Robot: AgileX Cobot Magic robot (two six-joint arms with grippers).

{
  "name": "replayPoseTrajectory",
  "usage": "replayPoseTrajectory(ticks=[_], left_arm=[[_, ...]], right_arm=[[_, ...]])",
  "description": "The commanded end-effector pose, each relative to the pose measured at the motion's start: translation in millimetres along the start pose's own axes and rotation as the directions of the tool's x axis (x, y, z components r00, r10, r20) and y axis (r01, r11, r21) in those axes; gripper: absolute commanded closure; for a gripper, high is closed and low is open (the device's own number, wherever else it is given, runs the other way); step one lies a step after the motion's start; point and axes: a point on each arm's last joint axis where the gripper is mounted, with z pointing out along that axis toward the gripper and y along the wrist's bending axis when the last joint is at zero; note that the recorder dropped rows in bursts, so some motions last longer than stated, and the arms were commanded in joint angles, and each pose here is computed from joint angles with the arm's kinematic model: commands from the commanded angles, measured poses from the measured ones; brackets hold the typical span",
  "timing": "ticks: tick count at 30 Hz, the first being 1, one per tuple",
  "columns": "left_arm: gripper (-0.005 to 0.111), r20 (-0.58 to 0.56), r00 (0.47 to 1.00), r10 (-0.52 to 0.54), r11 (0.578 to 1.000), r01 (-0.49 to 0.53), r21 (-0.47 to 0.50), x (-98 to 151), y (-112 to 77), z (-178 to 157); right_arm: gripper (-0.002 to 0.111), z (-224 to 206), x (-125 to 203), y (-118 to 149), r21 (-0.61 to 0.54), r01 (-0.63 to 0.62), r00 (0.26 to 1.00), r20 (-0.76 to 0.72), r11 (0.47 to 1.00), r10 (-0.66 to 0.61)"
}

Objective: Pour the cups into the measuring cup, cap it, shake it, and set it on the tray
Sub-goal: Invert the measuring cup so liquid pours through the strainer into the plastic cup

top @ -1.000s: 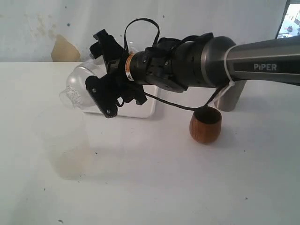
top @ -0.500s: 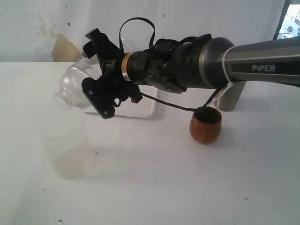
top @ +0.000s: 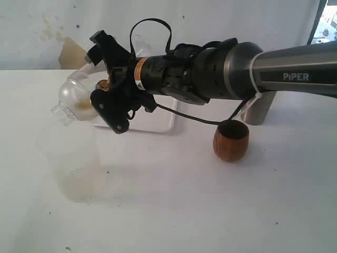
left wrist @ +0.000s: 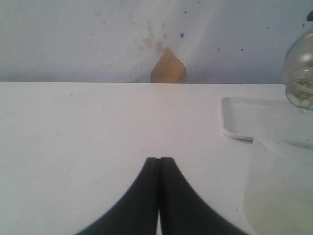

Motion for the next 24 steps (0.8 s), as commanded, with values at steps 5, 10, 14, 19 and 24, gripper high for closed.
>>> replayPoseTrajectory(ticks=[5, 10, 14, 19, 24], left_arm=[[0.003, 0.0, 1.0, -0.011, 1.0, 0.011, 0.001, -1, -0.1, 0], [0.003, 0.0, 1.0, -0.011, 1.0, 0.011, 0.001, -1, -0.1, 0], [0.003, 0.0, 1.0, -0.011, 1.0, 0.011, 0.001, -1, -0.1, 0], [0.003, 0.0, 1.0, -0.011, 1.0, 0.011, 0.001, -1, -0.1, 0], [0.003, 0.0, 1.0, -0.011, 1.0, 0.011, 0.001, -1, -0.1, 0]], right_arm=[[0.108, -4, -1, -14, 0.072, 0.085, 0.996, 0.009, 0.994, -0.086], [0.108, -5, -11, -19, 0.122, 0.197, 0.979, 0.028, 0.973, -0.202], [0.108, -5, -13, -19, 0.11, 0.237, 0.97, 0.024, 0.965, -0.241], [0.108, -9, -10, -23, 0.096, 0.25, 0.968, 0.01, 0.963, -0.252], [0.108, -17, -8, -31, 0.115, 0.265, 0.964, -0.006, 0.957, -0.266]])
